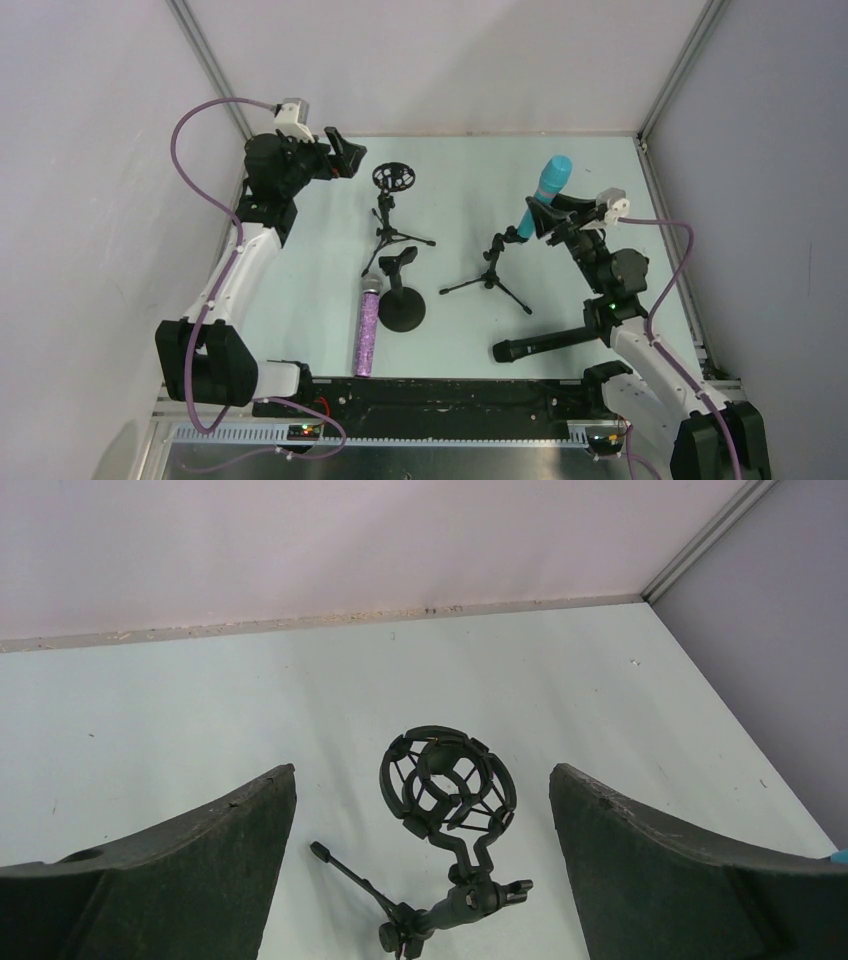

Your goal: Attach the microphones to the stand

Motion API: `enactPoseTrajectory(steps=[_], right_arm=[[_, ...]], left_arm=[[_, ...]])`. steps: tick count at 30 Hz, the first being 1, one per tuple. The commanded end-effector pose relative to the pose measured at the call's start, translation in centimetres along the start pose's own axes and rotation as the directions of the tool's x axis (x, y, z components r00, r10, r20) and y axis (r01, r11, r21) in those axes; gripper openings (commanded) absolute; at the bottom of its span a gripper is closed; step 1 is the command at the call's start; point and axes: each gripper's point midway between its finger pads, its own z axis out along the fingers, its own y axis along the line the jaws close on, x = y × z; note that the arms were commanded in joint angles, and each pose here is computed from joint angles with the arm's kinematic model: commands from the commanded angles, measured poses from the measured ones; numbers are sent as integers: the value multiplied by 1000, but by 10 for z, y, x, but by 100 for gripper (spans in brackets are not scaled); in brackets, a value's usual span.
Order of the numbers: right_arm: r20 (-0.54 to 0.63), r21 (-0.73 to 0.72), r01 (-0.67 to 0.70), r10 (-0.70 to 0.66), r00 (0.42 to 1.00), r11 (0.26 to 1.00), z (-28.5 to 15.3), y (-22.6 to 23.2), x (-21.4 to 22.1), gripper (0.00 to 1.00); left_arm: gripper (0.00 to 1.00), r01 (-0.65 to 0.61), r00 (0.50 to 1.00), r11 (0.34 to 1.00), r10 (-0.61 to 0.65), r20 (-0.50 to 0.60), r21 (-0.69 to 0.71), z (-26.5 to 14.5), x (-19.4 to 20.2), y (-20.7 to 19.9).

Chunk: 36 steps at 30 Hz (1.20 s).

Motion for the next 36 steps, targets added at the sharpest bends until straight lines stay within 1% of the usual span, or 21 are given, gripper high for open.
enactPoseTrajectory(steps=[1,2,3,4,5,7,8,11,16,20,23,27,30,33,36], right_arm=[[-239,23,-69,73,968,997,-22,-1,65,60],[-229,13,-69,70,971,998,-21,1,61,66],[-220,4,-71,70,973,997,-20,3,57,77],[-214,3,-75,74,974,997,-19,4,53,82],[-198,-3,-73,71,978,997,-18,5,46,89],[-179,-15,-72,68,981,997,-18,9,37,97],[-173,-18,-74,70,982,997,-19,10,34,98],[-142,-28,-69,64,988,997,-21,14,20,99],[-143,-21,-64,60,988,998,-29,17,11,99],[-177,-4,-74,72,982,997,-37,17,15,100],[-226,34,-90,95,969,995,-46,14,25,99],[-266,82,-114,132,955,990,-59,11,34,99],[-295,89,-119,140,945,989,-70,13,41,99],[-293,99,-114,138,946,989,-79,13,39,100],[-307,109,-122,150,940,986,-89,14,44,99]], left_arm=[[100,-32,998,999,30,53,30,-5,-16,-10],[100,-34,998,999,32,54,31,-5,-16,-11],[100,-40,998,999,38,55,31,-5,-16,-11],[100,-42,998,999,40,56,29,-6,-16,-11],[100,-42,998,999,41,56,28,-6,-16,-10],[100,-40,998,999,38,57,34,-5,-17,-12],[100,-40,998,998,38,56,38,-6,-17,-13],[100,-53,997,998,50,61,44,-6,-18,-15],[100,-60,996,994,55,64,87,-6,-18,-26],[100,-110,992,982,101,71,151,-6,-15,-47],[100,-160,987,960,149,65,232,-5,-5,-73],[100,-234,972,906,226,66,353,-5,12,-110],[100,-297,953,842,294,78,450,-10,29,-142],[100,-365,926,772,360,115,520,-16,41,-165],[100,-370,919,706,375,124,604,-22,55,-190]])
